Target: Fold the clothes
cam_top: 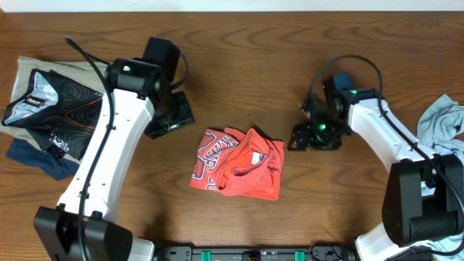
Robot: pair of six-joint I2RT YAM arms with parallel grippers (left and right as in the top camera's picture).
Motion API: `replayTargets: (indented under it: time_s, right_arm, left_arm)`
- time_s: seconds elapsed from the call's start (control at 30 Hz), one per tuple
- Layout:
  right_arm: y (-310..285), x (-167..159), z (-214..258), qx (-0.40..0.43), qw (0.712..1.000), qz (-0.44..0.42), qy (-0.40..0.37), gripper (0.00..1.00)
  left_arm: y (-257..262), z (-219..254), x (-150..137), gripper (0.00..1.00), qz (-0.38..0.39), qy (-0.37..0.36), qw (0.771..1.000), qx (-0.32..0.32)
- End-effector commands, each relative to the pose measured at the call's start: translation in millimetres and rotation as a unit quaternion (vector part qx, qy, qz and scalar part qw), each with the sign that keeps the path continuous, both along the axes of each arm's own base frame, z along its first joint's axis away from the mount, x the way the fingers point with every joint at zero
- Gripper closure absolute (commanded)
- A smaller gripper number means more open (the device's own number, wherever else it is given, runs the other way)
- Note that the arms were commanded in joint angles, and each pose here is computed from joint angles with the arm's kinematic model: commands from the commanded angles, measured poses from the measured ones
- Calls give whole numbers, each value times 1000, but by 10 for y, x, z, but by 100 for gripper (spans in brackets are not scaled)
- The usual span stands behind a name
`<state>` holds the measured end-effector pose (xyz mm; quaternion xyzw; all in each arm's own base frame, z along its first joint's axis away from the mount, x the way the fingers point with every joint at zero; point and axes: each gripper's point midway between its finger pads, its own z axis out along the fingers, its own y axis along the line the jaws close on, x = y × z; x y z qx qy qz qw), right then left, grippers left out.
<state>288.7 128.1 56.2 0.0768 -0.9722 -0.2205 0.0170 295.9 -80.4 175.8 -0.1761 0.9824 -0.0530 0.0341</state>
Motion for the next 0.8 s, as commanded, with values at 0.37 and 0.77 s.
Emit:
replayTargets:
  time_s: [0.37, 0.77]
  right_arm:
    - [794, 169, 185, -17, 990, 89, -105, 47]
    - [849, 117, 65, -41, 989, 92, -104, 64]
  left_arm:
    - [-156, -984, -289, 44, -24, 73, 995, -62]
    - [-236, -1543, -546, 44, -26, 82, 991, -101]
